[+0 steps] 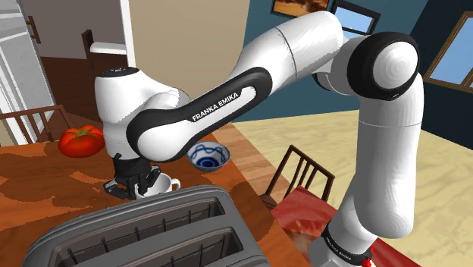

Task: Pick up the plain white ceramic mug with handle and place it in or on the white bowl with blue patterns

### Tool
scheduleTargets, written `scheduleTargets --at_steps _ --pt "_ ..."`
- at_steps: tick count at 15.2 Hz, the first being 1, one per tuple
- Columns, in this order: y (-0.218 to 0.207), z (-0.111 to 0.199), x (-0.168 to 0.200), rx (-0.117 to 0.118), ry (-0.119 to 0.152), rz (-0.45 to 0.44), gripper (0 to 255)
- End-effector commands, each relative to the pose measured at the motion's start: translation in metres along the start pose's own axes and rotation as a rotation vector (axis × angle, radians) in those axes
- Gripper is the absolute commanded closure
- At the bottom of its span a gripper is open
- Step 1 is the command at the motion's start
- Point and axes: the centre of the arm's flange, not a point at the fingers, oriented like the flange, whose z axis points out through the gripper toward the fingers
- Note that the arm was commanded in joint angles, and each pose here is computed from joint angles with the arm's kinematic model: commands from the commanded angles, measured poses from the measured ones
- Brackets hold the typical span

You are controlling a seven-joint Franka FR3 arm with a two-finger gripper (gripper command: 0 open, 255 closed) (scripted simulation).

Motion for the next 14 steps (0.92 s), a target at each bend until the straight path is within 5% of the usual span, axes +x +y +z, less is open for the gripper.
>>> scheduleTargets --at_steps 1,14 --pt "0.000 0.000 0.000 0.000 0.000 0.000 255" --pt "0.000 -0.058 0.001 0.000 0.000 0.000 255"
